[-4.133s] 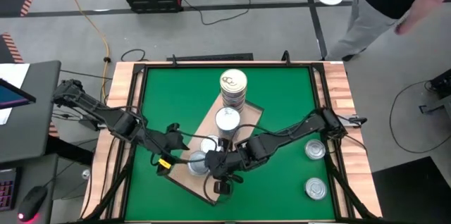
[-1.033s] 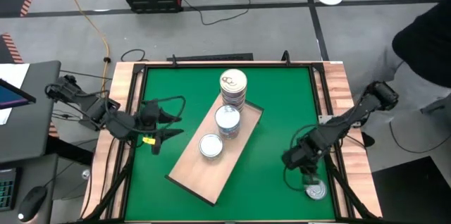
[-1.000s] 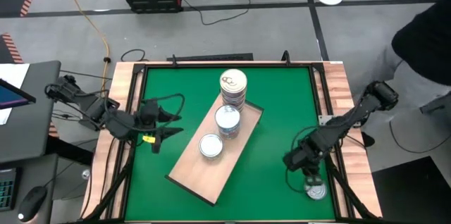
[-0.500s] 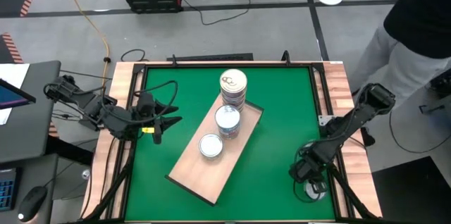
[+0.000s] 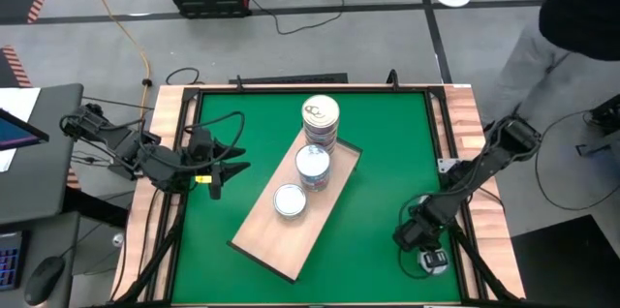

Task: Stack canned seafood by type on shelf
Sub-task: Stack the blue tuna can on top of the yellow blue tuna can on the shelf

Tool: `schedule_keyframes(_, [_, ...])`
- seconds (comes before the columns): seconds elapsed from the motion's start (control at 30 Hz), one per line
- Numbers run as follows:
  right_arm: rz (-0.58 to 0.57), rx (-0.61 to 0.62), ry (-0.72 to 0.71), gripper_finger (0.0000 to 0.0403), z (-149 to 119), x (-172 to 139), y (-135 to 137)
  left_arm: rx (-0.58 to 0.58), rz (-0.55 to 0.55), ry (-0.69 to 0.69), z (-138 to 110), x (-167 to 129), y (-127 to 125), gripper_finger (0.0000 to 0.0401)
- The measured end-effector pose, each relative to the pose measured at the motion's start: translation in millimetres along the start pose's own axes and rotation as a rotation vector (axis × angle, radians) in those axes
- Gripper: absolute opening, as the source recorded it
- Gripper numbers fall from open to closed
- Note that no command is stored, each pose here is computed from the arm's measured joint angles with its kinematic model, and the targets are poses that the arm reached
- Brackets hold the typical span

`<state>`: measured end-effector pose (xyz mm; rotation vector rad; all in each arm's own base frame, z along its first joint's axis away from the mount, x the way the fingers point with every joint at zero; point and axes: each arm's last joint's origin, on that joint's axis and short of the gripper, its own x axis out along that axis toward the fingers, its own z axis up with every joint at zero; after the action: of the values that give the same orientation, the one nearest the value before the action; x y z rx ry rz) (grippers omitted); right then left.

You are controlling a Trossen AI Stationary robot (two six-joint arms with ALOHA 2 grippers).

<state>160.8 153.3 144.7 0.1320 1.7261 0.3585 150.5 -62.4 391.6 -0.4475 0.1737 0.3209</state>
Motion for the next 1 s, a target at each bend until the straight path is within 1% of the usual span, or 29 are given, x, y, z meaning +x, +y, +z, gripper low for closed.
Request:
schedule_keyframes(0.17, [0.007, 0.047, 0.02, 0.0082, 6, 2, -10, 0.001, -0.024, 0.019, -1, 0, -1, 0.0192])
schedule_keyframes(0.33, [0.002, 0.106, -0.022, 0.0067, 14, -7, -27, 0.01, -0.03, 0.023, -1, 0, -1, 0.0192])
schedule_keyframes(0.5, [0.006, 0.152, -0.035, 0.0062, 20, -13, -44, 0.009, -0.039, 0.03, -1, 0, -1, 0.0192])
schedule_keyframes(0.53, [-0.005, 0.153, -0.044, 0.0061, 21, -14, -47, 0.006, -0.041, 0.031, -1, 0, -1, 0.0192])
schedule_keyframes(0.6, [-0.091, 0.151, -0.083, 0.0059, 23, -14, -56, 0.003, -0.041, 0.032, -1, 0, -1, 0.0192])
schedule_keyframes(0.63, [-0.093, 0.17, -0.074, 0.0058, 23, -14, -59, 0.001, -0.042, 0.032, -1, 0, -1, 0.0192])
schedule_keyframes(0.7, [-0.103, 0.157, -0.085, 0.0051, 24, -16, -63, -0.003, -0.043, 0.034, -1, 0, -1, 0.0192])
schedule_keyframes(0.77, [-0.097, 0.148, -0.08, 0.0035, 25, -17, -65, -0.006, -0.046, 0.033, -1, 0, -1, 0.0192])
schedule_keyframes(0.87, [-0.096, 0.185, -0.074, 0.0013, 24, -19, -71, -0.012, -0.052, 0.035, -1, 0, -2, 0.0192])
schedule_keyframes(0.93, [-0.122, 0.218, -0.063, 0.0013, 22, -23, -77, -0.015, -0.058, 0.038, -1, 0, -2, 0.0192])
schedule_keyframes(1.0, [-0.193, 0.258, -0.049, 0.0026, 16, -30, -84, -0.015, -0.061, 0.04, -1, 0, -2, 0.0192])
